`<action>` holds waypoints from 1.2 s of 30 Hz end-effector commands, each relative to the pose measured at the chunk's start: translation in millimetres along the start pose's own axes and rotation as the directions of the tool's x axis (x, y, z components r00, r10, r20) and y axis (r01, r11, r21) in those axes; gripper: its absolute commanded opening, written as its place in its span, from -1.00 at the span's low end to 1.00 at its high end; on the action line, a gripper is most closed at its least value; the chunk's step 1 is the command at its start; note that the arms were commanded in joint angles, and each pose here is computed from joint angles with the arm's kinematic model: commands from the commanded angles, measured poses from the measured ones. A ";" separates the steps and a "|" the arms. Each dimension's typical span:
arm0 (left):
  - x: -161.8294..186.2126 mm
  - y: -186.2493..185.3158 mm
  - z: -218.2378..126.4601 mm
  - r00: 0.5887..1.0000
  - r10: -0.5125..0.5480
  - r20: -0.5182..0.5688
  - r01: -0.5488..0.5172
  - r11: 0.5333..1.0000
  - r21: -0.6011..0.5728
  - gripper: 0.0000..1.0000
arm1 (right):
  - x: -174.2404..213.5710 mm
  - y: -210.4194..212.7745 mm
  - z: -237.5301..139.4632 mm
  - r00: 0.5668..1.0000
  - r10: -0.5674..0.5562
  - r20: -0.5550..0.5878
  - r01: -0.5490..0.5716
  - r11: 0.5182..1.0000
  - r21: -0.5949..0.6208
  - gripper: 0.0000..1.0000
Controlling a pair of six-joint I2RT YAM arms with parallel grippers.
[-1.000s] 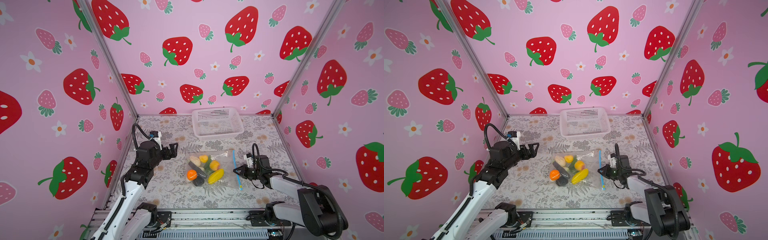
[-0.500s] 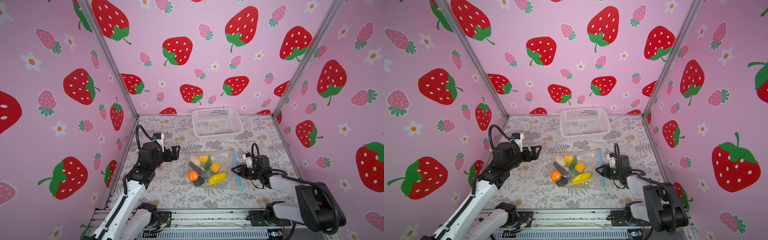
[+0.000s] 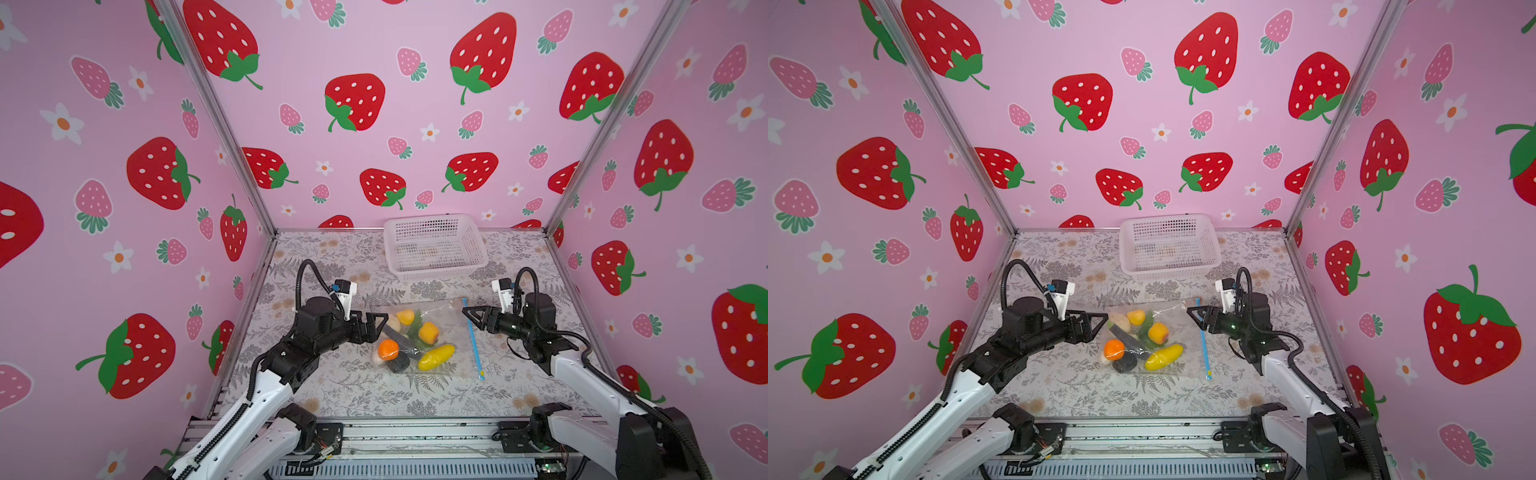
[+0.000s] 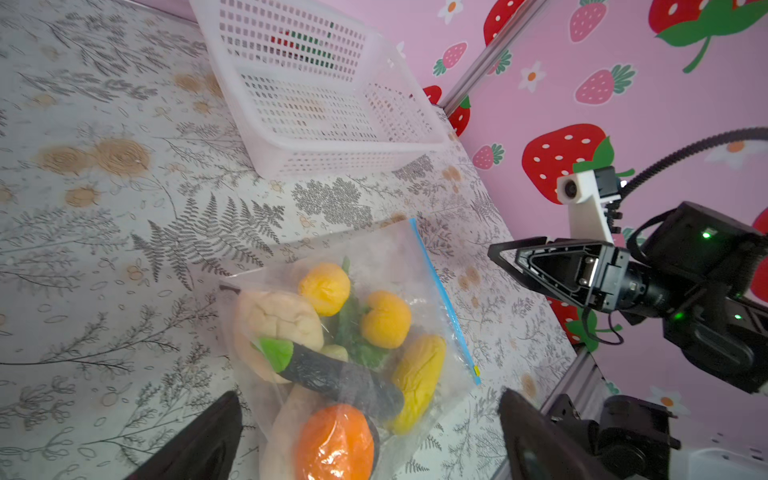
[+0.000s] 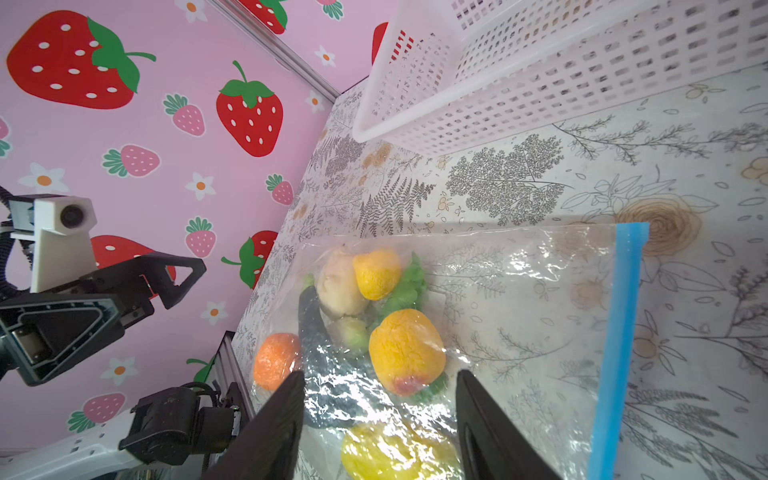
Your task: Place the food in the zip-top bag and seal the zipper
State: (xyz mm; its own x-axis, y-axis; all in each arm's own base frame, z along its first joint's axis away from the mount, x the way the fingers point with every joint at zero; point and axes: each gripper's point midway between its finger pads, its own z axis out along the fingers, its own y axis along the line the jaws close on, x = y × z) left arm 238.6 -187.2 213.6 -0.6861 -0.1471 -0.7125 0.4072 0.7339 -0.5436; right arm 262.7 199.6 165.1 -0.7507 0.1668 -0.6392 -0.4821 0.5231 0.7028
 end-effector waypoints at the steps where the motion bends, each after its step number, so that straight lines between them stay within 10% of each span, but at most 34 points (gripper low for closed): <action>1: 8.2 -15.0 9.5 0.999 -0.026 -0.026 0.028 0.998 0.056 0.96 | -6.2 14.7 3.2 0.999 -0.047 0.013 0.048 0.998 -0.044 0.19; 9: 9.8 3.9 18.1 1.000 0.024 -0.016 -0.025 0.998 -0.059 0.98 | -19.7 2.5 -1.0 0.975 -0.217 0.053 0.213 0.973 0.084 0.19; 22: -32.4 86.9 -6.8 0.976 0.208 0.072 -0.132 0.816 -0.563 0.95 | -80.2 -54.8 -58.0 0.716 -0.677 0.170 0.432 0.621 0.654 0.64; 28: -39.1 132.2 -10.3 0.970 0.244 0.001 -0.179 0.712 -0.679 0.97 | -82.2 -94.4 -80.4 0.698 -0.707 0.113 0.340 0.465 0.817 0.59; 36: -38.1 190.4 -21.8 0.963 0.270 0.025 -0.151 0.612 -0.776 0.92 | -79.8 -125.9 -79.2 0.688 -0.723 0.063 0.309 0.371 0.876 0.56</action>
State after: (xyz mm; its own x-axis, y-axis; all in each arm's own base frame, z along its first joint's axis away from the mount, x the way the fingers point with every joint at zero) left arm 319.5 -43.2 142.3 -0.5835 0.0228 -0.8118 -0.0809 0.9930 0.0860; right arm 343.1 68.6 131.7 -0.2397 -0.2007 -0.9499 -0.1105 0.9777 -0.1787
